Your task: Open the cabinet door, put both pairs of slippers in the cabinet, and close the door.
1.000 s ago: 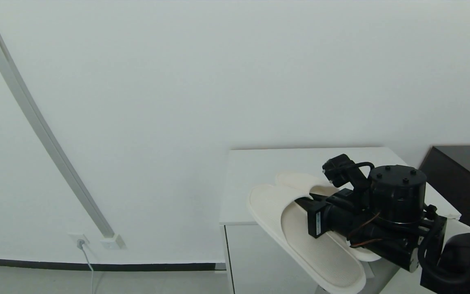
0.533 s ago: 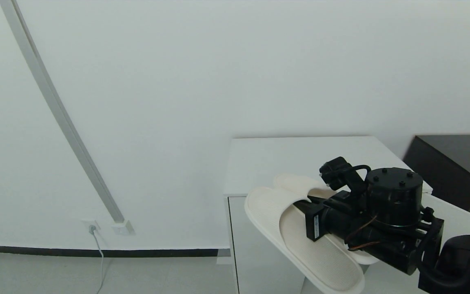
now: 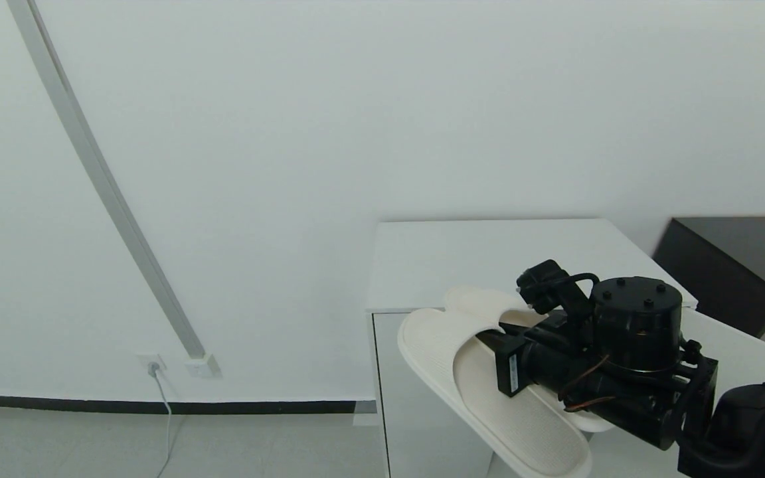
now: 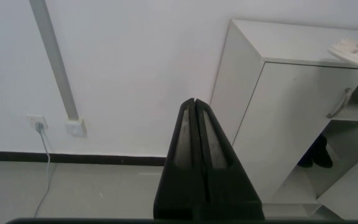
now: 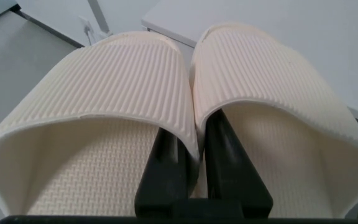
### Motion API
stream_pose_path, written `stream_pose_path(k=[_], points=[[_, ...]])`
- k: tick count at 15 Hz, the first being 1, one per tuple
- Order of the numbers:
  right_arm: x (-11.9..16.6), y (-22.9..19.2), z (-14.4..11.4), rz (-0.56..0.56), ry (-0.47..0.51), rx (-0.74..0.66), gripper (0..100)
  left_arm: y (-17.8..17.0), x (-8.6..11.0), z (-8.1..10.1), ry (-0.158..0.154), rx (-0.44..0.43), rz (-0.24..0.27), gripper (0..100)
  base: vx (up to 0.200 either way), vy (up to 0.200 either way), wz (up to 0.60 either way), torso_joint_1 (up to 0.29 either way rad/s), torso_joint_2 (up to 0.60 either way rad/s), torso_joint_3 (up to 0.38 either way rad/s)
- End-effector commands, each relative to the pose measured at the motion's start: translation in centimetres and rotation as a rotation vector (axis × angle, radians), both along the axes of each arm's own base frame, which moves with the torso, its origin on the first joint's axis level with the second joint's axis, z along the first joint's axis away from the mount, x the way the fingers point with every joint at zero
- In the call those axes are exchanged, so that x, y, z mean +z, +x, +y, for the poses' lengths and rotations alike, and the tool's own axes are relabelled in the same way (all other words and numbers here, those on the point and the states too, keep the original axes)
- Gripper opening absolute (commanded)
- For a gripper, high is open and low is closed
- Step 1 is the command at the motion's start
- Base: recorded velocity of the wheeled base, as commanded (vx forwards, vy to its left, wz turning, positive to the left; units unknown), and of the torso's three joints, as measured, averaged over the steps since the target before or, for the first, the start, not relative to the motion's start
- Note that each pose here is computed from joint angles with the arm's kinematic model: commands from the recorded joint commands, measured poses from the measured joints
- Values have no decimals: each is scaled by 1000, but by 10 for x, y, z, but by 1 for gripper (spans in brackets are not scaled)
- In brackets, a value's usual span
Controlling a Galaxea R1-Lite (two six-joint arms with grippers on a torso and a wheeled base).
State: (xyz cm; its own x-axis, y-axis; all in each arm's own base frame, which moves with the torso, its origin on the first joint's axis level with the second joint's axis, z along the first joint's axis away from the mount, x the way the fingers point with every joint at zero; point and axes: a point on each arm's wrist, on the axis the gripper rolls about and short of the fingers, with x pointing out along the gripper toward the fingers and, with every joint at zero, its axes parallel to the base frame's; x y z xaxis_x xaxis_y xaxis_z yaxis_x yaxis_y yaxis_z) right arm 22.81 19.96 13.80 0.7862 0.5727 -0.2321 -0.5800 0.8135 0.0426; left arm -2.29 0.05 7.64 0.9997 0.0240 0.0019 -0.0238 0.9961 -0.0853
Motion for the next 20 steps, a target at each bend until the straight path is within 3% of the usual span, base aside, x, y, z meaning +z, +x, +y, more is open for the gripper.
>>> stream_pose_path(k=[1,4,20], points=[[-1,0,0,1,-2,-2,0,0,0,0,-1,1,0,0,0,0,0,0,0,0],[-2,0,1,4,-4,1,0,0,0,0,-1,2,0,0,0,0,0,0,0,0],[-2,-2,1,6,-6,6,0,0,0,0,-1,1,2,0,0,-200,0,4,2,2]])
